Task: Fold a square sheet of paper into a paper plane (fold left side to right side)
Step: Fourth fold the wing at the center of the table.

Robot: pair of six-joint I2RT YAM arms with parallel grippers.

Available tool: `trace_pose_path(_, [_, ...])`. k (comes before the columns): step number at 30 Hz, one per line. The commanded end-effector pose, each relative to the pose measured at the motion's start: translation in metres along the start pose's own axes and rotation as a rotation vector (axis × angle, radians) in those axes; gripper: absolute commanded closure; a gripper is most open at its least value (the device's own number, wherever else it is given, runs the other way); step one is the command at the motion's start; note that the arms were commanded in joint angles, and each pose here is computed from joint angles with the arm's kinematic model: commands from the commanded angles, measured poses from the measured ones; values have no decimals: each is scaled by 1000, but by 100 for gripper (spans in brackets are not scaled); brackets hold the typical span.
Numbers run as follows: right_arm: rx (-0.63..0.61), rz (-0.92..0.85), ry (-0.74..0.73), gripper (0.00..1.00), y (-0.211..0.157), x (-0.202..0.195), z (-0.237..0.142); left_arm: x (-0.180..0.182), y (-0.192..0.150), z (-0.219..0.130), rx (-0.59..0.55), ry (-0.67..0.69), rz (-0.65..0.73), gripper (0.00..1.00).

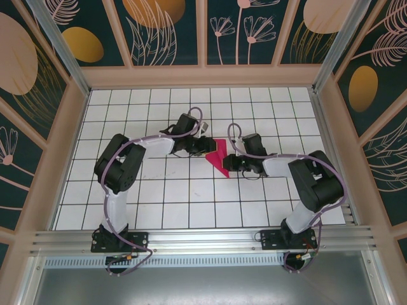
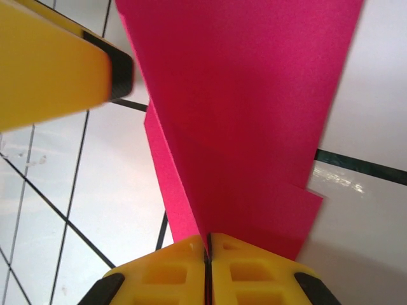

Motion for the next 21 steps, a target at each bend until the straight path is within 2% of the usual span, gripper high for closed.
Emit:
trace_pose_path(1, [5,37,65,89,-1,3,1,-7,4,8,13,-29,19,63])
trace_pose_path(8, [18,83,56,89,-7,-7,3,-3,2,19,27,-23,12,56])
trace_pose_path(21, [30,113,61,88,-13,-13,7,7,-2,33,50,18,-3,53])
Point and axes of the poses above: each hand's point on the last joint's axis, 136 mm out from that joint toward the fingers, its own z axis out along the fingers, its own x axis along the line the jaws close on, y = z × x, the point moved 3 cm from there along -z, back along the fingers, and after that the axes turned 2 degrees about -z, right-handed, at the moved point
